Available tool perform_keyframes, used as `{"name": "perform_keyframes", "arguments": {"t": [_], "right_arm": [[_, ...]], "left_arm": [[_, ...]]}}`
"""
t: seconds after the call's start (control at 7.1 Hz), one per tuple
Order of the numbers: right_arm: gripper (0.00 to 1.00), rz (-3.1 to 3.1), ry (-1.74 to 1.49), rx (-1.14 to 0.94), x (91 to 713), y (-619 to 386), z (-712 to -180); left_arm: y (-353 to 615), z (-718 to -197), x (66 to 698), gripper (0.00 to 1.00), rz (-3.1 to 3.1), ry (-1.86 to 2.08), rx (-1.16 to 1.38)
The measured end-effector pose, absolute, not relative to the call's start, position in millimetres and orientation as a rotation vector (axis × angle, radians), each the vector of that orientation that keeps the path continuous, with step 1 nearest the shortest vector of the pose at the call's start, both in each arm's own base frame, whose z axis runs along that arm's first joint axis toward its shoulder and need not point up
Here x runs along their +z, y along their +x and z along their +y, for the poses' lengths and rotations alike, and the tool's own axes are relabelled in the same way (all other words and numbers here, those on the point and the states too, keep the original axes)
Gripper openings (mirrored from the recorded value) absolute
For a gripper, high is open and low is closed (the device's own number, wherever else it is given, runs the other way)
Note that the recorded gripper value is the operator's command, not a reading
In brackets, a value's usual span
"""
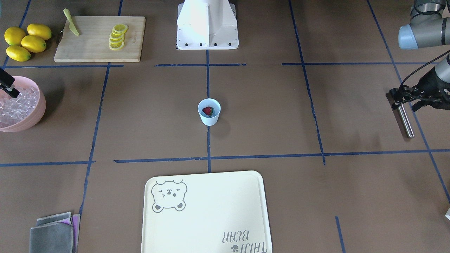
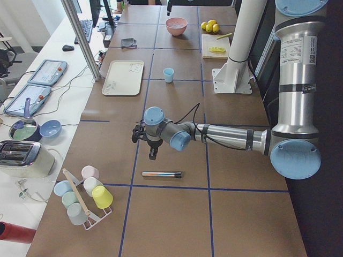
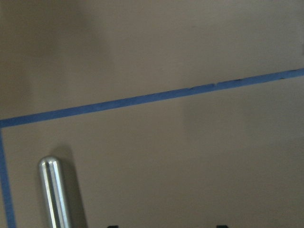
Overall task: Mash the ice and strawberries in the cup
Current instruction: 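Withdraw the left arm toward its side while the right arm retracts, then grasp the metal rod pestle with the left gripper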
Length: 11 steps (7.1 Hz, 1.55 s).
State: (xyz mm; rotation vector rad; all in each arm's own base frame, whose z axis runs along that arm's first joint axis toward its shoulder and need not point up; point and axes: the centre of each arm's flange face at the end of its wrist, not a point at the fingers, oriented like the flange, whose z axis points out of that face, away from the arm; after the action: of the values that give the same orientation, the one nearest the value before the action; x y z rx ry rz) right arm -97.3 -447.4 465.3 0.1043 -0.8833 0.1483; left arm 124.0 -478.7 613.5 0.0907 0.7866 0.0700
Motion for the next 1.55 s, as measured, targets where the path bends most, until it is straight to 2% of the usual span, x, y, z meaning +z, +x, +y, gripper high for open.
{"name": "perform_keyframes", "arguments": {"t": [0.7,1.13,1.27,1.55], "right_arm": [[1.00,-0.877,0.110,0.138,467,-95,-445],[1.00,-0.878,0.111,0.137,467,-95,-445],[1.00,-0.878,0.111,0.137,467,-95,-445],[1.00,-0.877,0.110,0.138,467,-95,-446]], "left_arm": [[122,-489,683,0.78,0.731,0.077,-0.112],[144,-495,691,0.78,0.749,0.072,-0.106],[153,-496,691,0.75,0.748,0.068,-0.088],[158,-492,697,0.40,0.745,0.060,-0.074]]}}
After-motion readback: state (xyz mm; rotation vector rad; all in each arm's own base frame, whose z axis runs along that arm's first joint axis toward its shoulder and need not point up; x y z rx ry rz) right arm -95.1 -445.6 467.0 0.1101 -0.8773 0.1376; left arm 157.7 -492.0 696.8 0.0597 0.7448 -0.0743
